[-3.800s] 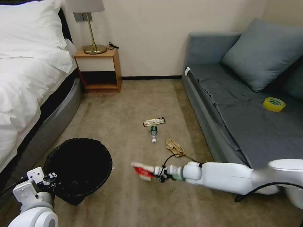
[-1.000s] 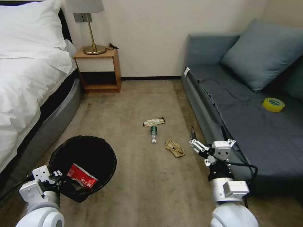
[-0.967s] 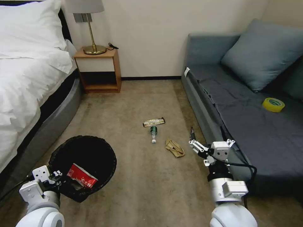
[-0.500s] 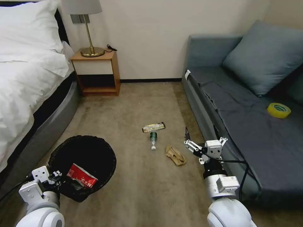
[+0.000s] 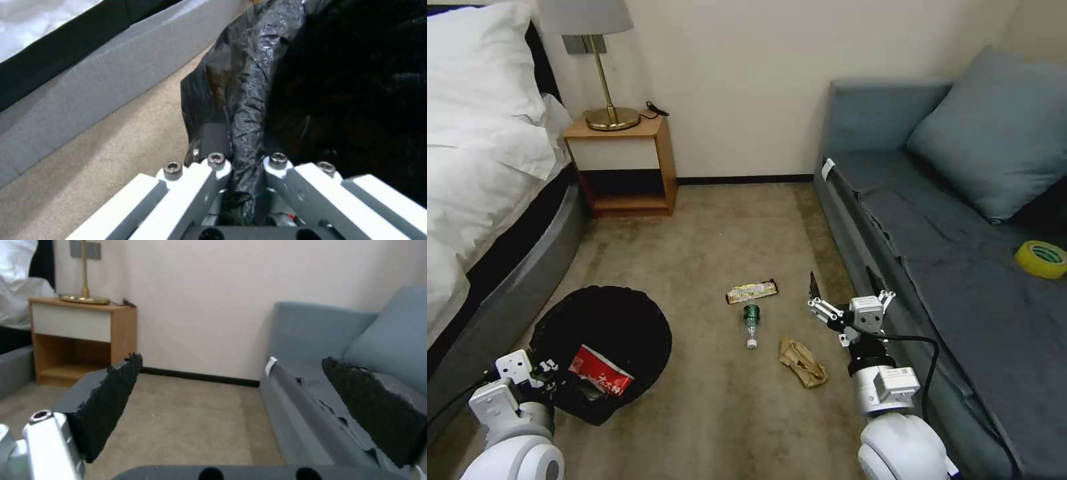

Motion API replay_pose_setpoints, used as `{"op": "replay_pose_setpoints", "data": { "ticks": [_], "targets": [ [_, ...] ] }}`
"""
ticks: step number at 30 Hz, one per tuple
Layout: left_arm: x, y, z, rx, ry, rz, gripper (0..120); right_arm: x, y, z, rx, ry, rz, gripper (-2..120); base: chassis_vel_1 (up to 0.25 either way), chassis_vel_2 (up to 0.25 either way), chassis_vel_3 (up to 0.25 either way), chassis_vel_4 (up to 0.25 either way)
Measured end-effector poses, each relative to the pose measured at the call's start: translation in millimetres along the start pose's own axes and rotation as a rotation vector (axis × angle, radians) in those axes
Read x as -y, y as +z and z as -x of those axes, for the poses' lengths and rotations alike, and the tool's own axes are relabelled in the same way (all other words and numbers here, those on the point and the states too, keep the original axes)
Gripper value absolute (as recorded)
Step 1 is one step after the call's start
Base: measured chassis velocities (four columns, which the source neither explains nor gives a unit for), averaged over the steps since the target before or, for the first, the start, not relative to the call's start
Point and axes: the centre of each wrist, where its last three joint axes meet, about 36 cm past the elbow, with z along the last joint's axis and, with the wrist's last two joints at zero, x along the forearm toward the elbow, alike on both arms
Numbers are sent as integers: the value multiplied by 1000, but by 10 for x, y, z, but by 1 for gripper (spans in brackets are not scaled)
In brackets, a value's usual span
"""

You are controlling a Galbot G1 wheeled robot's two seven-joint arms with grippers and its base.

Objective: Pick up the trash bin, then pick up the garbage on the floor and place it into the trash bin.

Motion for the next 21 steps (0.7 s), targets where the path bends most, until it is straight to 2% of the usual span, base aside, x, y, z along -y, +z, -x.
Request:
{"op": "replay_pose_setpoints", "data": {
  "ticks": [5, 9, 12, 15, 16, 20, 21],
  "targets": [
    [-8, 10, 20, -2, -3, -1, 2, 83, 213, 265, -62, -73, -47, 100, 0, 0, 0, 0],
    [-13, 22, 15, -4, -7, -6, 2, 255, 550, 765, -197, -146, -129, 100, 0, 0, 0, 0],
    [-15, 34, 13, -5, -10, -6, 2, 300, 695, 936, -288, -202, -125, 100, 0, 0, 0, 0],
    [-17, 47, 9, -7, -16, -9, 2, 354, 871, 1134, -485, -313, -120, 100, 0, 0, 0, 0],
    [-17, 47, 9, -7, -16, -9, 2, 354, 871, 1134, -485, -313, -120, 100, 0, 0, 0, 0],
    [-24, 85, 27, -12, -26, -10, 2, 412, 1031, 1391, -724, -384, -121, 100, 0, 0, 0, 0],
    [-24, 85, 27, -12, -26, -10, 2, 412, 1031, 1391, -724, -384, -121, 100, 0, 0, 0, 0]
  ]
}}
